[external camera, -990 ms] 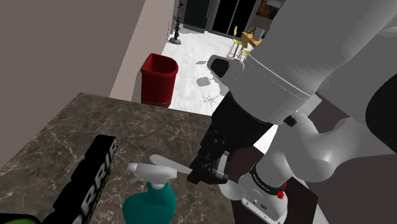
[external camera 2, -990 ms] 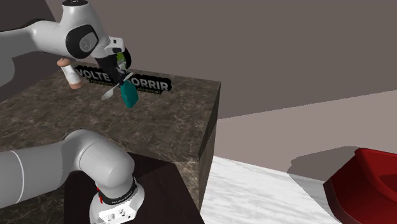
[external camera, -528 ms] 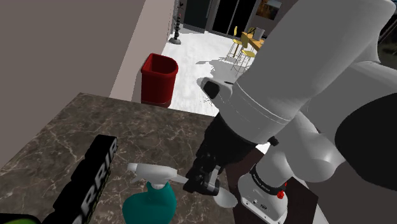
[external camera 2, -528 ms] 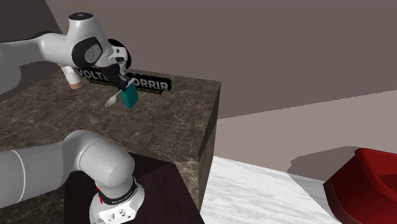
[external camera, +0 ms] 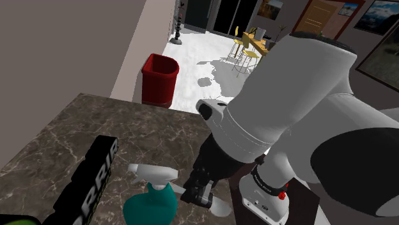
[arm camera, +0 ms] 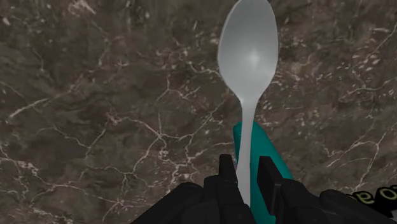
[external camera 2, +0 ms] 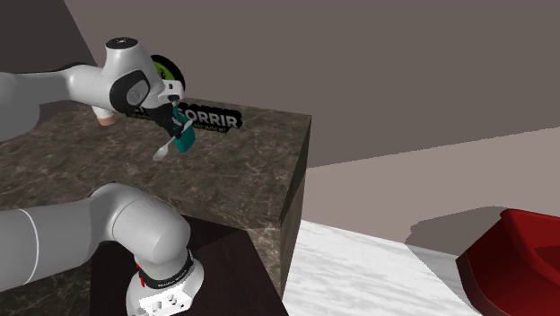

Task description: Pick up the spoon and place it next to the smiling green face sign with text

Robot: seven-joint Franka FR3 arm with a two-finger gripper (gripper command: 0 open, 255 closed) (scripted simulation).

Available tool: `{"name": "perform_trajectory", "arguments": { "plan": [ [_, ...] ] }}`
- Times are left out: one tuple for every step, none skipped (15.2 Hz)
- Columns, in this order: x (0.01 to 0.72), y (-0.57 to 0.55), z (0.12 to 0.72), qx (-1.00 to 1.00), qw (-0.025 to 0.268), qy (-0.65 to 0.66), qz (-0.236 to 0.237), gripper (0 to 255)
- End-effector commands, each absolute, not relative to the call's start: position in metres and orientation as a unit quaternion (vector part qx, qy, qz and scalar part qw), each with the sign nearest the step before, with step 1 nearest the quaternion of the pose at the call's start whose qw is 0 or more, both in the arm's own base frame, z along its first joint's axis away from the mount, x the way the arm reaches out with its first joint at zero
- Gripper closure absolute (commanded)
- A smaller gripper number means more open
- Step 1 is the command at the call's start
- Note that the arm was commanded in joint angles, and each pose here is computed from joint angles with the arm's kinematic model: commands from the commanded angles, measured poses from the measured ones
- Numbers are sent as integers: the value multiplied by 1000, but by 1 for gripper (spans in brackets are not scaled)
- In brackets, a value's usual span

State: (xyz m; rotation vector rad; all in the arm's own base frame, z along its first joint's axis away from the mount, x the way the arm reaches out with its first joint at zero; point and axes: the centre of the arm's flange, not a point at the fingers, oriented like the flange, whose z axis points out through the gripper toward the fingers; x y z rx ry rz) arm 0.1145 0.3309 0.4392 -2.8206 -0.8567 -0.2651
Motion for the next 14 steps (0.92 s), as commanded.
{"name": "perform_trajectory", "arguments": {
  "plan": [
    [115, 331, 428, -949, 91, -288, -89, 255],
    [115, 331, 423, -949, 91, -288, -89, 255],
    [115, 331, 417, -949, 91, -288, -89, 255],
    [115, 331, 412, -949, 91, -288, -89, 255],
    [115, 331, 407, -949, 91, -288, -89, 255],
    [115, 331, 401, -949, 91, -288, -89, 255],
    [115, 331, 396, -949, 91, -288, -89, 255],
    [115, 331, 391, -949, 91, -288, -89, 255],
    [115, 331, 386, -949, 91, -288, -89, 255],
    [115, 331, 380, -949, 91, -288, -89, 255],
    [115, 331, 375, -949, 91, -288, -89, 255],
    [115, 331, 370, -949, 91, -288, -89, 255],
    [115, 331, 365, -949, 91, -288, -89, 255],
    [115, 331, 359, -949, 91, -288, -89, 255]
  ]
}}
